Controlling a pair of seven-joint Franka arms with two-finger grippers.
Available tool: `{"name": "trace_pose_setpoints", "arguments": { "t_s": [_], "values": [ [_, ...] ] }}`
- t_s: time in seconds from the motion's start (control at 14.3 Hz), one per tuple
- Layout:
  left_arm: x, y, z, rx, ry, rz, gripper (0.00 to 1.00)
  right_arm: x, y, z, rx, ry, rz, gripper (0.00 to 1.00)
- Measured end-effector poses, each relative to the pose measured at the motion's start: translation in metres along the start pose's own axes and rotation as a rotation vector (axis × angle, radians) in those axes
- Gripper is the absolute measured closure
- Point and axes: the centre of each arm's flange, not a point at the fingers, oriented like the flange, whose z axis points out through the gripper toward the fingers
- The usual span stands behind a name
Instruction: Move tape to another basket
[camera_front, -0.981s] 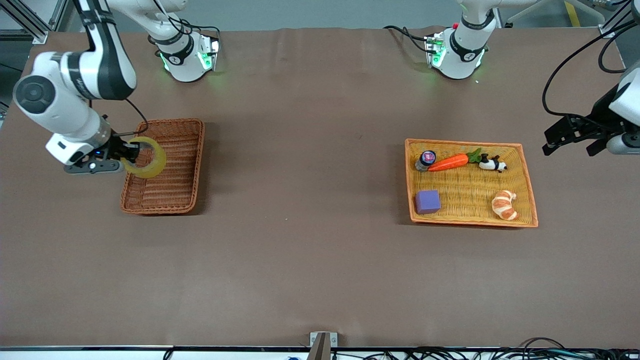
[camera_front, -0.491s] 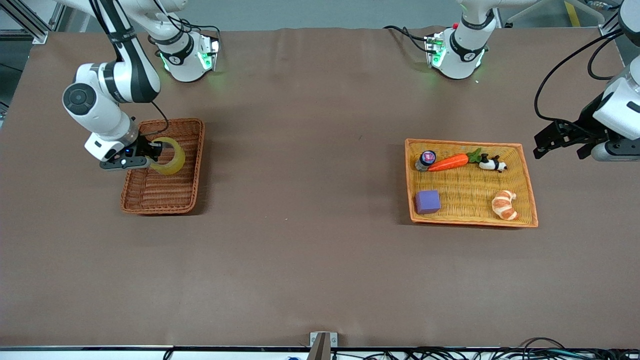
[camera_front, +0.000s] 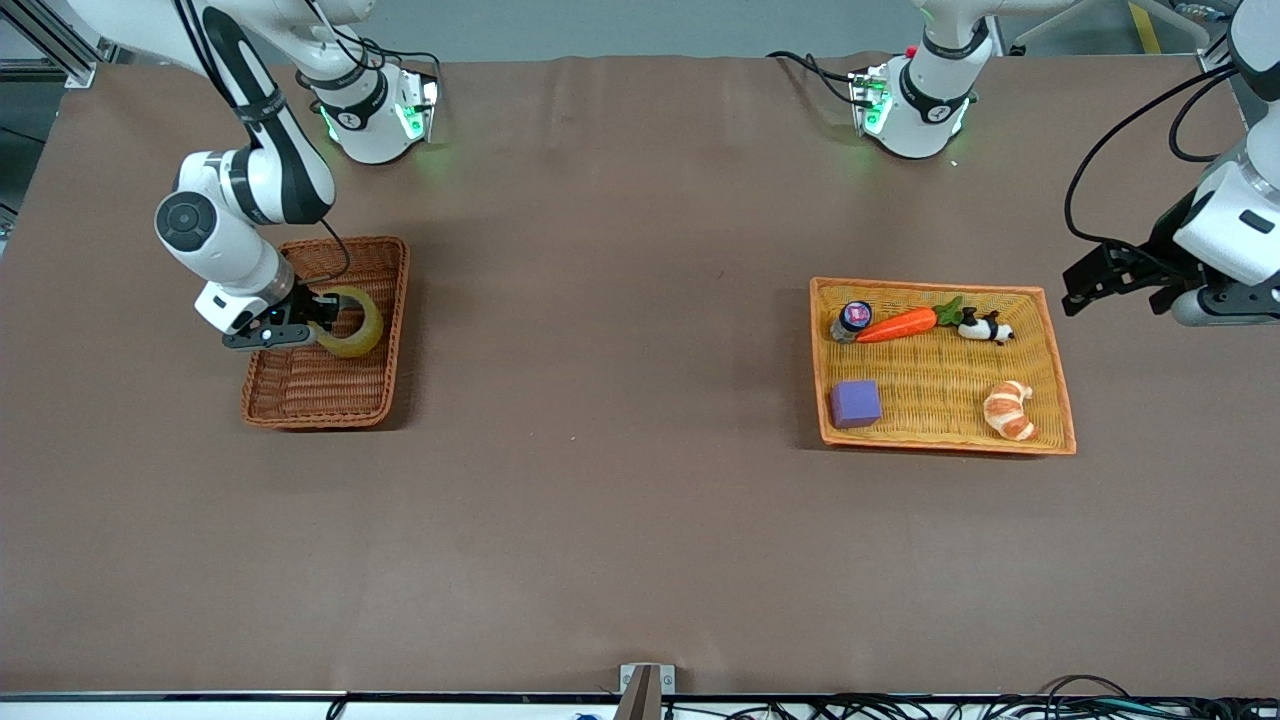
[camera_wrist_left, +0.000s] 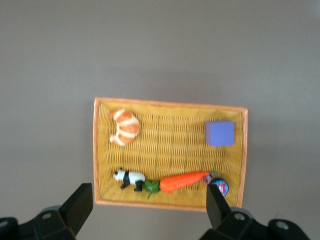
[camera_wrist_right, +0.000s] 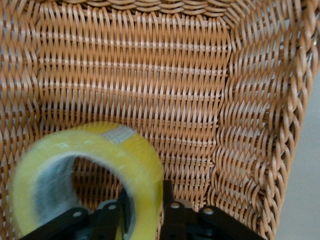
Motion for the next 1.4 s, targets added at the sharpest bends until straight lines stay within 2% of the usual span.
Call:
{"name": "trace_pose_setpoints", "arguments": {
  "t_s": [0.28, 0.42, 0.49, 0.7, 0.98, 1.26, 1.4],
  "values": [
    [-0.002, 0.009, 0.002, 0.001, -0.019, 0.015, 0.00, 0.022, 0.008, -0.027, -0.012, 0.049, 0.009, 0.25],
    [-0.002, 0.009, 0.001, 0.001, -0.018, 0.016, 0.00, 0.048, 0.018, -0.075, -0.029, 0.044, 0.020, 0.04],
    [-0.002, 0.009, 0.001, 0.001, -0.017, 0.015, 0.00, 0.060, 0.024, -0.109, -0.038, 0.027, 0.030, 0.00],
    [-0.002, 0.009, 0.001, 0.000, -0.015, 0.015, 0.00, 0.082, 0.041, -0.215, -0.054, 0.017, 0.066, 0.00],
    [-0.001, 0.009, -0.003, 0.000, -0.008, 0.015, 0.00, 0.089, 0.049, -0.305, -0.023, 0.001, 0.106, 0.00],
    [0.001, 0.009, -0.011, -0.001, 0.009, 0.015, 0.00, 0.081, 0.055, -0.394, -0.023, 0.025, 0.125, 0.00],
    [0.002, 0.009, -0.018, -0.002, 0.025, 0.014, 0.00, 0.078, 0.055, -0.419, -0.009, 0.052, 0.130, 0.00]
  ]
}}
